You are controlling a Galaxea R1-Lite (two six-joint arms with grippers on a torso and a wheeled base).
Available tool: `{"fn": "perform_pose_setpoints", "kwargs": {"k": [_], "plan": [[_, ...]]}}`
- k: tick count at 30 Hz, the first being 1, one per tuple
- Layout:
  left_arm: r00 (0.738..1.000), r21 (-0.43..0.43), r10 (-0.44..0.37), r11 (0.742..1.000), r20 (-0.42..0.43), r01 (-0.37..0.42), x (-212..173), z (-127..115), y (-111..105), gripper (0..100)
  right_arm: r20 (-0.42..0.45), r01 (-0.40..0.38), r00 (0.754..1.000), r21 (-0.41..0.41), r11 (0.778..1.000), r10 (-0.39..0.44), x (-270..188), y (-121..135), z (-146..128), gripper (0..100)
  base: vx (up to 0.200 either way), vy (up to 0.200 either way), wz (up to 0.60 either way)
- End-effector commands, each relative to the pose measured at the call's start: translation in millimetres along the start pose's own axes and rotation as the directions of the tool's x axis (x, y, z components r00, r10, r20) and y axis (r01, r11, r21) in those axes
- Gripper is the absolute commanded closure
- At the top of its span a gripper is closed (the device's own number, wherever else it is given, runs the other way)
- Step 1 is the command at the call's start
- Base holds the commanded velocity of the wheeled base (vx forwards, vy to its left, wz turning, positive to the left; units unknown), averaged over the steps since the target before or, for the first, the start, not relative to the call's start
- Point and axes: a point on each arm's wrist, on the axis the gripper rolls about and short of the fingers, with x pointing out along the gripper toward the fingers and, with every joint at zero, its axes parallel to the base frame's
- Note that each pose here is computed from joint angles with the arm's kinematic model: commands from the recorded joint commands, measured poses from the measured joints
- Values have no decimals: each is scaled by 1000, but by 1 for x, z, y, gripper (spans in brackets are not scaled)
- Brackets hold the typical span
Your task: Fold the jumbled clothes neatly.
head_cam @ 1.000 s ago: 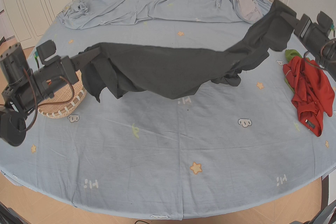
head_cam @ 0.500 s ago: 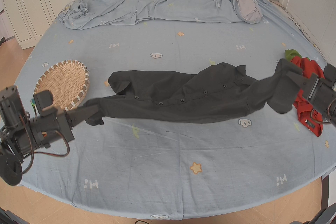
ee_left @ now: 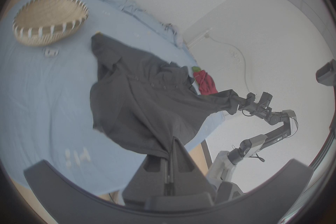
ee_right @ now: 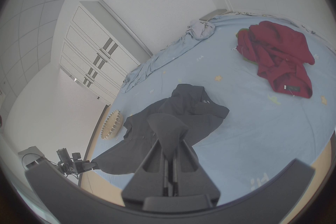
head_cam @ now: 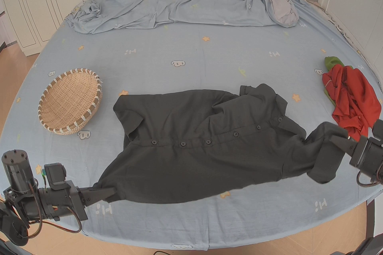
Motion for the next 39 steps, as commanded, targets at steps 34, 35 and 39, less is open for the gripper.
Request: {"fn": "perform_pose_setpoints", "kwargs": {"k": [34, 35, 39], "plan": [[994, -121, 70, 989, -88, -80, -30, -21, -7, 0, -130, 97, 988, 79, 992, -86, -10, -17, -26, 0, 0, 0, 0], [994, -116, 90, 989, -56, -96, -31, -14, -5, 0, -119, 98, 989, 79, 992, -88, -5, -15, -20, 0, 0, 0, 0], [988, -104, 151, 984, 29, -147, -32, 14, 7, 0, -98, 108, 990, 72, 992, -101, 20, -10, 4, 0, 0, 0, 0]]}}
